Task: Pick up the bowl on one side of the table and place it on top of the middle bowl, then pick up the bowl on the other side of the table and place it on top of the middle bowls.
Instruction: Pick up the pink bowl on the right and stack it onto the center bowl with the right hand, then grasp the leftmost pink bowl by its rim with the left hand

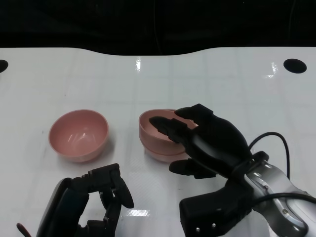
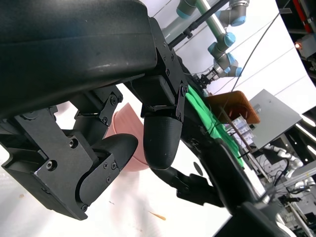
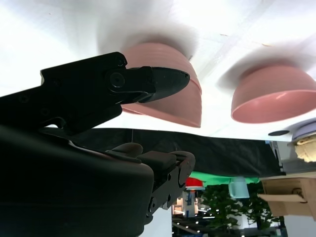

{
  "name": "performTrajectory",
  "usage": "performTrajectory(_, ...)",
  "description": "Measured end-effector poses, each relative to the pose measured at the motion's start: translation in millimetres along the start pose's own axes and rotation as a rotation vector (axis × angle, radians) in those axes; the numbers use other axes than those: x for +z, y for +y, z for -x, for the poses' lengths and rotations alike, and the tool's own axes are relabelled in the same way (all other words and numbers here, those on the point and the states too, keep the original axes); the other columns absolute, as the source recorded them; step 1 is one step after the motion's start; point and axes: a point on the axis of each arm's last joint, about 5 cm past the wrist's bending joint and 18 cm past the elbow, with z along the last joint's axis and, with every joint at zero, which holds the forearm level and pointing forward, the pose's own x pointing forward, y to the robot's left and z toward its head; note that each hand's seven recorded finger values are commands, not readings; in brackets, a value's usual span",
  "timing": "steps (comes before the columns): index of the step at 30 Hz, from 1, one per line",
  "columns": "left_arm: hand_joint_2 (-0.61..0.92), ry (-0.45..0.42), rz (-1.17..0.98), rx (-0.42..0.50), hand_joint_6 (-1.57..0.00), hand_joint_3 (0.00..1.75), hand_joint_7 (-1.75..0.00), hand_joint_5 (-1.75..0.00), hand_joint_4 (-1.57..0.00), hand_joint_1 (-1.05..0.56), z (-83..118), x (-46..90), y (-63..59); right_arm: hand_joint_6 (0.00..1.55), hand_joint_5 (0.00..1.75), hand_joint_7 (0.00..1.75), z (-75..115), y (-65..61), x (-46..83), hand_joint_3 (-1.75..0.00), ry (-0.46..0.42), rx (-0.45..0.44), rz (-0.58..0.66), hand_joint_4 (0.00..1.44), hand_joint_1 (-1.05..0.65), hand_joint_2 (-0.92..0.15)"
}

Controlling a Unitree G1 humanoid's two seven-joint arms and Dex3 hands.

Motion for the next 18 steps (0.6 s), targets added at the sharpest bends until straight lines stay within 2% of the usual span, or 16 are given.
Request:
performTrajectory(5,0.27,0.002,-0.003,0.007,-0.85,1.55,-1.47,-1.69,-0.88,-0.05,0,-0.6,1.3,0.24,0.62,0.03,11.7,-3.0,-4.0,-0.35,-0.011,-0.061,-0.049,0.0,-0.66,-0.92)
performTrajectory(8,0.27,0.002,0.005,0.017,-0.85,1.57,-1.47,-1.69,-0.88,-0.04,0,-0.8,2.4,0.31,0.8,0.07,19.7,-5.2,-5.2,-0.31,-0.029,-0.104,-0.073,0.0,-0.62,-0.92)
performTrajectory(10,0.27,0.003,0.007,0.021,-0.85,1.57,-1.47,-1.69,-0.88,-0.04,0,-0.8,2.8,0.36,0.86,0.09,26.1,-6.1,-6.0,-0.27,-0.026,-0.124,-0.09,0.03,-0.57,-0.92)
performTrajectory(13,0.27,0.005,0.012,0.026,-0.85,1.57,-1.46,-1.68,-0.88,-0.03,1,-1.0,3.2,0.51,0.92,0.17,35.5,-7.1,-7.0,-0.13,-0.016,-0.147,-0.125,0.13,-0.39,-0.92)
performTrajectory(18,0.28,0.007,0.013,0.029,-0.85,1.56,-1.47,-1.69,-0.88,-0.03,1,-1.1,3.5,0.75,0.94,0.28,53.1,-12.0,-14.7,-0.07,0.006,-0.19,-0.204,0.4,-0.2,-0.92)
